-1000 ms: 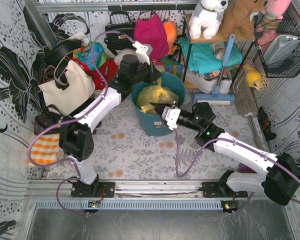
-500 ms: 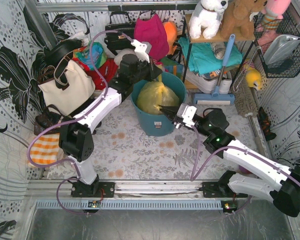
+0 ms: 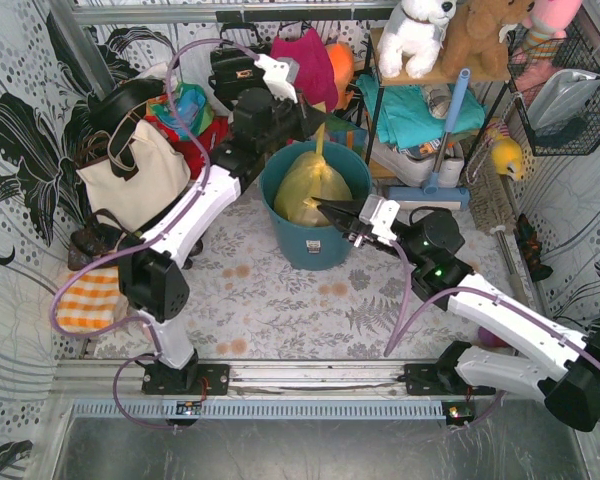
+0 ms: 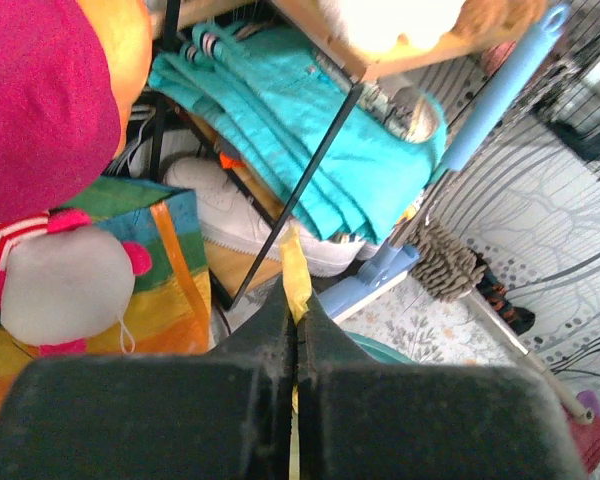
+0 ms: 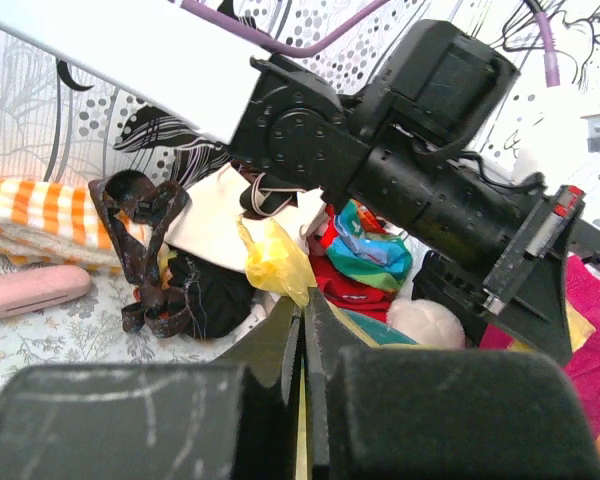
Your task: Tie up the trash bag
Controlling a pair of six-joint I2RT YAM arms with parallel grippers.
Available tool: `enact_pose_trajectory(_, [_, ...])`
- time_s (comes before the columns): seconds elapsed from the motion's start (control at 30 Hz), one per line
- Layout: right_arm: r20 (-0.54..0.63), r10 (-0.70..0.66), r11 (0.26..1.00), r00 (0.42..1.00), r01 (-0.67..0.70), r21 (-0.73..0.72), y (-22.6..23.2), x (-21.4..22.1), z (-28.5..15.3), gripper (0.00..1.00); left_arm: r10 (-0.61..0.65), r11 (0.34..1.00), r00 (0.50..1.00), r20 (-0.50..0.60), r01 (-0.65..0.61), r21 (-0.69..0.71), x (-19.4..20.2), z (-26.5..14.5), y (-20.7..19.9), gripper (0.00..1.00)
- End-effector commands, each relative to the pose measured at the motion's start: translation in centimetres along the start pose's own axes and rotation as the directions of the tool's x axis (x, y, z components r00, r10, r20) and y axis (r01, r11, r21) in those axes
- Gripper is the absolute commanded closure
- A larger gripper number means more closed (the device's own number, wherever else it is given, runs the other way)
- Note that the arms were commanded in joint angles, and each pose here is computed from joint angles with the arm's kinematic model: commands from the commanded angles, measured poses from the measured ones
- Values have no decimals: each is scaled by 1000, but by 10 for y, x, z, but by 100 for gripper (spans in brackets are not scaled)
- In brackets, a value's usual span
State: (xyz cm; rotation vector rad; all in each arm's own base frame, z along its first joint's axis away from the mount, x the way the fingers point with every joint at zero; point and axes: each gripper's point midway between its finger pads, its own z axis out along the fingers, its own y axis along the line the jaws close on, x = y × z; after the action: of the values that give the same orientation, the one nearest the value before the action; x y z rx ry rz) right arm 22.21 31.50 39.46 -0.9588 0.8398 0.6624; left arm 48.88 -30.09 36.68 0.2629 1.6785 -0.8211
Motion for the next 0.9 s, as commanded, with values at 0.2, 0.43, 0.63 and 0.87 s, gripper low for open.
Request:
enact_pose_trajectory(0.2, [-3, 118, 993, 993, -118, 22, 22, 27, -24, 100, -21, 1000, 1000, 18, 22, -12, 30, -1, 11, 100])
enact_pose_trajectory(0.43, [9, 92, 995, 996, -92, 22, 15, 20, -15, 100, -5, 1000, 999, 53, 4, 16, 12, 6, 5, 100])
enact_pose_trajectory(0.63, [97, 0, 999, 995, -3, 34, -8, -31, 0, 100, 18, 994, 984, 174, -36, 101, -50, -15, -32, 100])
enact_pose_trajectory(0.87, [61, 70, 998, 996, -70, 6, 7, -11, -8, 100, 37, 999, 990, 133, -40, 20, -27, -8, -9, 100])
